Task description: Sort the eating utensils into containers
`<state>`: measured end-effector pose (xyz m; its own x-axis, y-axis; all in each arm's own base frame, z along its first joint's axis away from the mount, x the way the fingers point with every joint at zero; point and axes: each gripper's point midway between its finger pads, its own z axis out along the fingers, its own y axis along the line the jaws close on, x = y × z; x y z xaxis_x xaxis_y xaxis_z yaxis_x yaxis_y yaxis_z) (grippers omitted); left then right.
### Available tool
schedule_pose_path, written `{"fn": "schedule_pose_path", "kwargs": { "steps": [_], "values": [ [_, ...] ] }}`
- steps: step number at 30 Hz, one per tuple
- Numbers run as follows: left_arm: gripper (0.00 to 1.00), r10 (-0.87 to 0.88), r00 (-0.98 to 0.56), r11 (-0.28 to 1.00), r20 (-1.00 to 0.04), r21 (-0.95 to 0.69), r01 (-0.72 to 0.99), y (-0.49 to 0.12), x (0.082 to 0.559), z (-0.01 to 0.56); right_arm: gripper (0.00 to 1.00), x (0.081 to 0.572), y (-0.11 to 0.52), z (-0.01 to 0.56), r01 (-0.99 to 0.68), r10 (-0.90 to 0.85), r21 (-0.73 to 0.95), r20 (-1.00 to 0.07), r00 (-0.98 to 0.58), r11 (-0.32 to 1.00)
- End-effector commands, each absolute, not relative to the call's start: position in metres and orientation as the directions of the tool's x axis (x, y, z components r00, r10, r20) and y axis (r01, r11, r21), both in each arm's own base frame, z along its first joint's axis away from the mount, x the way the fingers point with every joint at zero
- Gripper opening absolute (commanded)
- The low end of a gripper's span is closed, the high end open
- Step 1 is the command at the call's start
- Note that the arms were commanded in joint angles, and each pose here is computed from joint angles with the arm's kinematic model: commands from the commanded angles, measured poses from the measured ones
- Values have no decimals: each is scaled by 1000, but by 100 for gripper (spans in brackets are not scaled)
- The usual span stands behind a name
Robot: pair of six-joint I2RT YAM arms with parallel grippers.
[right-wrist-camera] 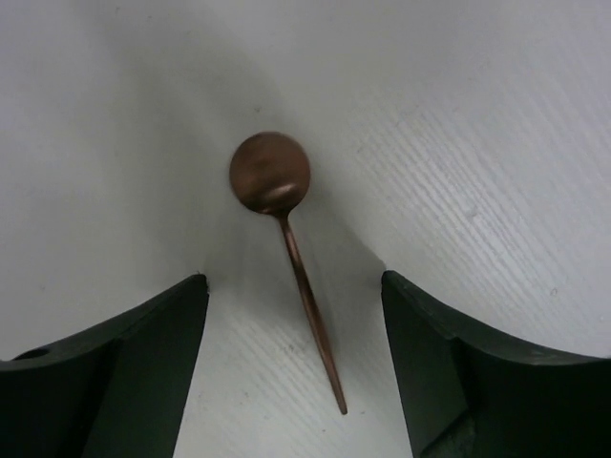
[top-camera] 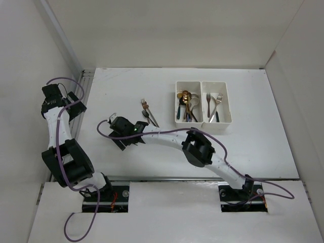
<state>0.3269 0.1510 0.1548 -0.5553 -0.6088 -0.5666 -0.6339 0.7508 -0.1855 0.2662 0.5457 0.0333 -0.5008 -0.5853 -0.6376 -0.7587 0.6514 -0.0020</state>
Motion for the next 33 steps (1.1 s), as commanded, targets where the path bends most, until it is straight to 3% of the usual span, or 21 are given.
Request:
{"fn": "schedule_pose_path", "kwargs": {
  "steps": [1,7,11,12,17,20,21,26,29,33],
  "values": [
    [89,-605,-527,756,-596,-222,-616,147,330,172,76,271,550,15,-744,-583,-12,-630,-513,668],
    [89,-599,-535,763,-596,-223,-606,147,333,172,55,264,548,-14,-752,-616,-2,-574,-539,660],
    [89,-599,-535,763,-596,-223,-606,147,333,172,15,258,543,-21,-754,-634,-19,-555,-538,657],
    [89,-599,-535,763,-596,-223,-606,147,333,172,0,259,541,-19,-750,-633,-28,-557,-537,661],
    [89,-600,-538,767,-592,-237,-596,144,334,173,0,278,556,59,-725,-533,-26,-696,-481,688],
    [89,-600,-538,767,-592,-237,-596,144,334,173,0,288,570,166,-723,-367,39,-842,-396,689],
    [89,-593,-543,773,-594,-232,-591,144,334,173,0,297,564,221,-699,-240,113,-891,-386,706],
    [89,-594,-547,777,-590,-246,-579,141,335,173,0,345,489,326,-501,62,206,-956,-288,841],
    [89,-588,-556,787,-587,-258,-561,137,336,173,0,384,419,311,-259,51,118,-967,-248,959],
    [89,-588,-577,797,-567,-283,-533,129,335,168,0,423,343,272,-54,17,38,-937,-349,998]
  ]
}}
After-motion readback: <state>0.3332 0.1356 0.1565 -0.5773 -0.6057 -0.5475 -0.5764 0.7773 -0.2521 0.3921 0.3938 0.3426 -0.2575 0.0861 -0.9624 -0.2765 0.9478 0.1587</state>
